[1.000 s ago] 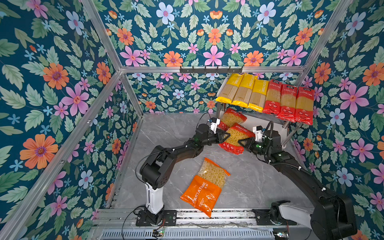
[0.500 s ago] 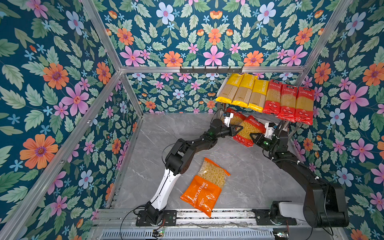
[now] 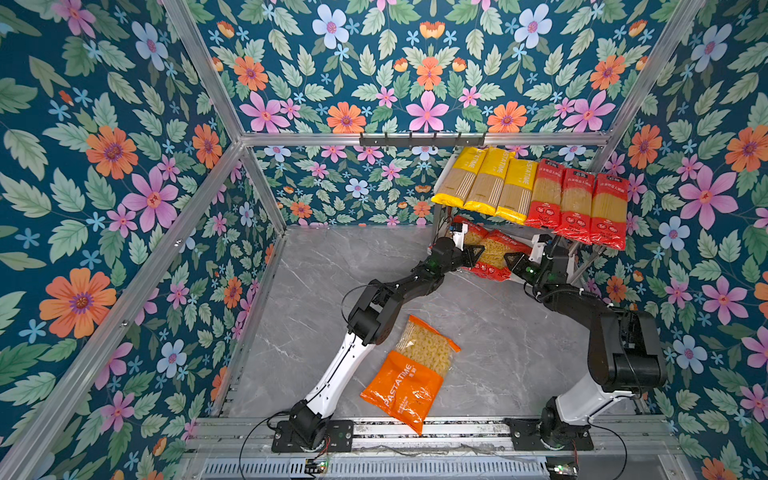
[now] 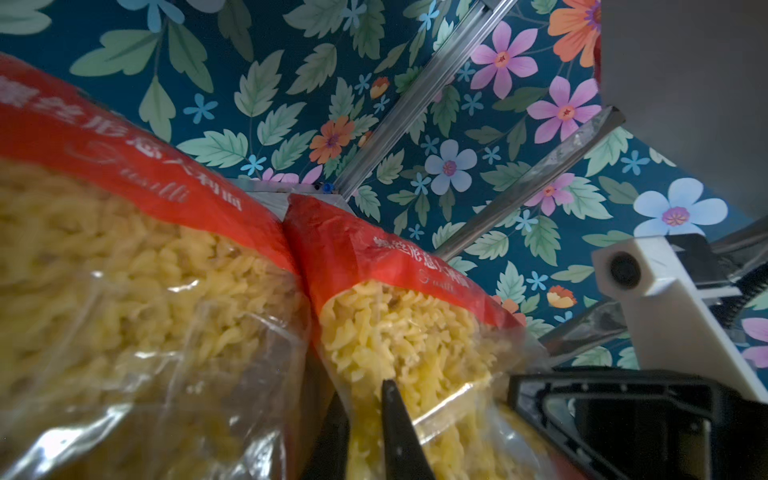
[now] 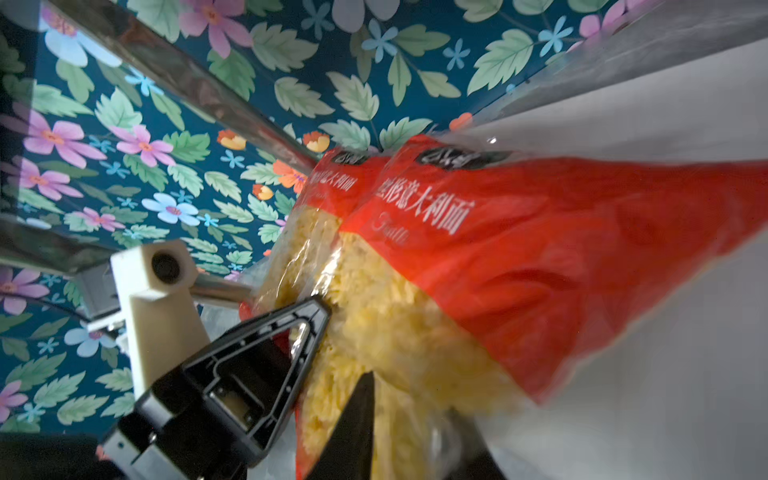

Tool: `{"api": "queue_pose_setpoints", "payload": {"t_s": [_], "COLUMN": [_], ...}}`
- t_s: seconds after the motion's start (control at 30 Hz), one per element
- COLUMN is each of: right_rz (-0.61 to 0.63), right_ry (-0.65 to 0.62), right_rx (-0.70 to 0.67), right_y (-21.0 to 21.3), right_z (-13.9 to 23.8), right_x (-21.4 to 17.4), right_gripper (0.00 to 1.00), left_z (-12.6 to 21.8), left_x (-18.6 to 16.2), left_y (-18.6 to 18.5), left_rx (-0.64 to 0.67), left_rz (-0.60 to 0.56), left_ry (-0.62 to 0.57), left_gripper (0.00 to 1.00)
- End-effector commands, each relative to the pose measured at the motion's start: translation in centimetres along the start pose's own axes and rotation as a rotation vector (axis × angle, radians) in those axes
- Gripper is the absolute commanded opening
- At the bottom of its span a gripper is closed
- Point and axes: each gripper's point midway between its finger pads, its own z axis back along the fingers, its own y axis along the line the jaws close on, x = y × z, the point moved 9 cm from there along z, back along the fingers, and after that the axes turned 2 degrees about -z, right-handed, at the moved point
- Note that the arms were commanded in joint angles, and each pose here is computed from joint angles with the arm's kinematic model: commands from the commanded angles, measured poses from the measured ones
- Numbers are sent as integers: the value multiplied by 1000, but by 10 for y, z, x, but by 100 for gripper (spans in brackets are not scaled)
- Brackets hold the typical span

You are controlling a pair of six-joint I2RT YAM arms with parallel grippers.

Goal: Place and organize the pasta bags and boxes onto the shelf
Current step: 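Slide the second red fusilli bag under the lower shelf beside the first with both grippers, then open both grippers and withdraw them from the lower shelf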

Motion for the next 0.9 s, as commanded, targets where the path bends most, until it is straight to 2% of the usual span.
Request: {"api": "queue_pose_setpoints", "payload": {"t_s": [0.0, 0.17, 0.3, 0.57, 0.63, 0.7, 0.87], "right_rz": [-50, -139, -212, -341, -353, -365, -370], "right_ry": [15, 87, 132, 153, 153, 151, 105], "right_rx": [-22, -118, -117, 12, 26, 33, 47], "right_y": [-2, -11, -12, -7, -8, -10, -11], "right_z": [1, 13, 23, 29, 24, 17, 12], "right_x": [-2, -18, -31, -47, -47, -46, -32], "right_gripper": [37, 51, 59, 60, 56, 48, 21], "left_z": [0, 0, -2, -10, -12, -13, -3], "left_x": [0, -5, -9, -20, -21, -19, -3], "left_y": [13, 15, 11, -2, -7, -11, -17], "left_rx": [84, 106, 99, 70, 54, 42, 63], "left_rz": [-19, 9, 22, 48, 46, 28, -31], "left_ry": [-29, -40, -49, -53, -49, -38, -16], "left_gripper": [14, 14, 14, 14, 16, 18, 38]}}
